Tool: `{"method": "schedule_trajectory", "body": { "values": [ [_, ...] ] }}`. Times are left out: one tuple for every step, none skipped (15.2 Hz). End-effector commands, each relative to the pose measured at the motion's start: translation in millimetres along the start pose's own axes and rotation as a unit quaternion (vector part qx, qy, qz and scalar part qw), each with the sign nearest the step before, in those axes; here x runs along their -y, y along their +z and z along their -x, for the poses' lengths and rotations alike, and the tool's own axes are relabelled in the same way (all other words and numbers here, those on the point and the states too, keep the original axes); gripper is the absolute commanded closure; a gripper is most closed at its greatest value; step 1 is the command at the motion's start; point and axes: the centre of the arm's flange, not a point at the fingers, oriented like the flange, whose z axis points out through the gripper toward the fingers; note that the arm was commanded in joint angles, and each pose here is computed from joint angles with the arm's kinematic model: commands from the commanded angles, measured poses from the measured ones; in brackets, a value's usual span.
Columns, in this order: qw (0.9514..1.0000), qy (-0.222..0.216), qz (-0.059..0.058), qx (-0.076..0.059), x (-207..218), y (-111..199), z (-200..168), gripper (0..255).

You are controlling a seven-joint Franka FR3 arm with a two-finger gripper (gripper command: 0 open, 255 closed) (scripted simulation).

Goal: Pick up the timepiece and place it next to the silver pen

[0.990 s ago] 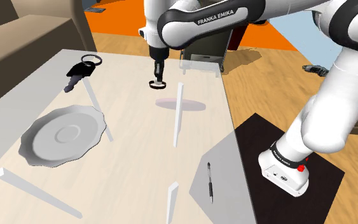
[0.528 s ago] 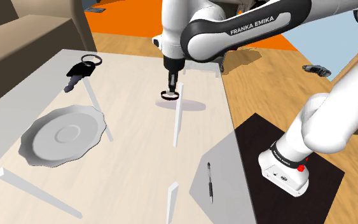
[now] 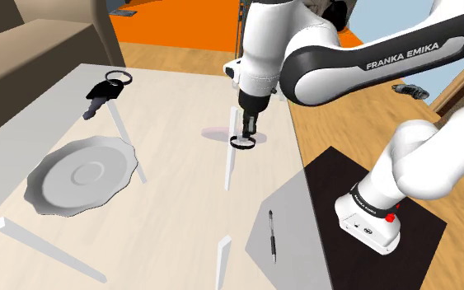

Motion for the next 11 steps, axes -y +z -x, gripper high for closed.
{"method": "schedule_trajectory", "body": {
  "values": [
    [1.0, 0.0, 0.0, 0.0, 20, -3, 19, 255],
    [1.0, 0.0, 0.0, 0.0, 30, -5, 28, 255],
    [1.0, 0.0, 0.0, 0.0, 39, -6, 37, 255],
    [1.0, 0.0, 0.0, 0.0, 49, -7, 46, 255],
    [1.0, 0.0, 0.0, 0.0, 58, -8, 55, 255],
    [1.0, 0.0, 0.0, 0.0, 68, -10, 64, 255],
    [1.0, 0.0, 0.0, 0.0, 78, -11, 73, 255],
    [1.0, 0.0, 0.0, 0.0, 87, -12, 82, 255],
    [1.0, 0.0, 0.0, 0.0, 97, -13, 91, 255],
    [1.0, 0.0, 0.0, 0.0, 106, -14, 100, 255],
    [1.0, 0.0, 0.0, 0.0, 116, -16, 109, 255]
  ]
}}
